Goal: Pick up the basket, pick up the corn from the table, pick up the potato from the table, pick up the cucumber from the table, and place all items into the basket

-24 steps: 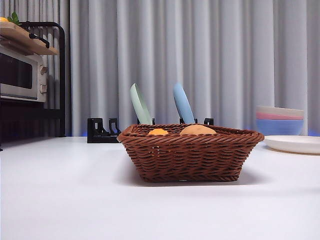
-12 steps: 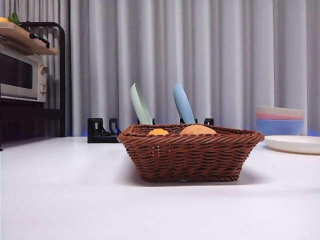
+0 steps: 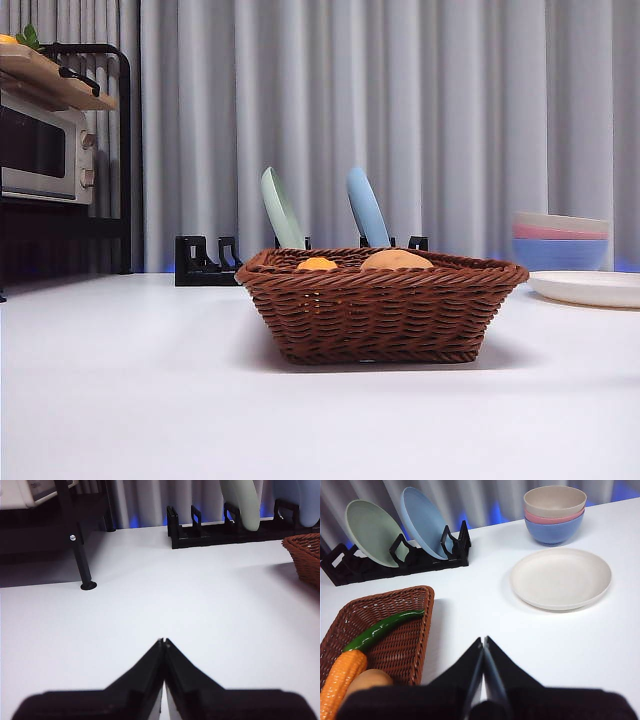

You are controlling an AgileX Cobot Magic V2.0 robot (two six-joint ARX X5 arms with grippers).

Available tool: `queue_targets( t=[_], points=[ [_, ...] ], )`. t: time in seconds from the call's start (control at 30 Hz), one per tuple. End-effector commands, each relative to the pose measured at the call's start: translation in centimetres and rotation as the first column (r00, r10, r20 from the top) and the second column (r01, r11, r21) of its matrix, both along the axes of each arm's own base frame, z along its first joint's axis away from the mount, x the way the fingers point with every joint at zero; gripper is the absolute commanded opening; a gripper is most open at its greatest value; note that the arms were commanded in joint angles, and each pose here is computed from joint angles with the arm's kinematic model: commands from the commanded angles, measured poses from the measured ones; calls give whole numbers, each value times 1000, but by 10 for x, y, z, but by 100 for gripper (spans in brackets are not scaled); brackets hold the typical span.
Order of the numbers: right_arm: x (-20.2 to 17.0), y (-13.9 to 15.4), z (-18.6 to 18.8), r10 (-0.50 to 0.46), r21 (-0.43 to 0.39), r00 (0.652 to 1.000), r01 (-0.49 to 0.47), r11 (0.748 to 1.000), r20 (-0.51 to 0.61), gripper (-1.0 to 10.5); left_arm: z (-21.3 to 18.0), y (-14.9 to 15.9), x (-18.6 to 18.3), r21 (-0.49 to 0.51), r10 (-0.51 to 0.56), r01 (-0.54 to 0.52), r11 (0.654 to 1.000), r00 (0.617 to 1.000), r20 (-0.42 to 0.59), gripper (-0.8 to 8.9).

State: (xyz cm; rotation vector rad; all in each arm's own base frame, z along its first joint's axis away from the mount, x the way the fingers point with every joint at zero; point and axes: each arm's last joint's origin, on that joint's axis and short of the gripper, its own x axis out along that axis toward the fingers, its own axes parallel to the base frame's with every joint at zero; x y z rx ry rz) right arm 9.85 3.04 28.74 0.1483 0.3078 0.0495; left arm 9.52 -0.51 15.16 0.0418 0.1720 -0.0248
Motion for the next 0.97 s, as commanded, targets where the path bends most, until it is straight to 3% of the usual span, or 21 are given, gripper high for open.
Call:
queue_targets(
  t=[0.03, 0.53, 0.77, 0.87, 0.97],
  points=[
    [0, 0, 0, -5, 9, 1000, 5, 1000, 2, 1, -5, 0, 1, -5, 4, -5, 1000, 1000, -9, -3],
    [-1, 0, -3, -4, -10, 1000, 3, 1000, -26, 1, -5, 0, 1, -5, 5, -5, 1000, 1000, -10, -3],
    [-5, -7, -5, 83, -219, 995, -70, 973, 53, 1, -5, 0, 1, -5, 5, -5, 1000, 1000, -9, -3],
    [-6, -10, -14, 200, -237, 971, -165, 957, 131, 1, -5, 0, 1, -5, 5, -5, 1000, 1000, -9, -3],
    [-6, -16, -29, 222, -229, 953, -174, 958, 204, 1, -5, 0, 1, -5, 5, -5, 1000, 1000, -9, -3]
  ],
)
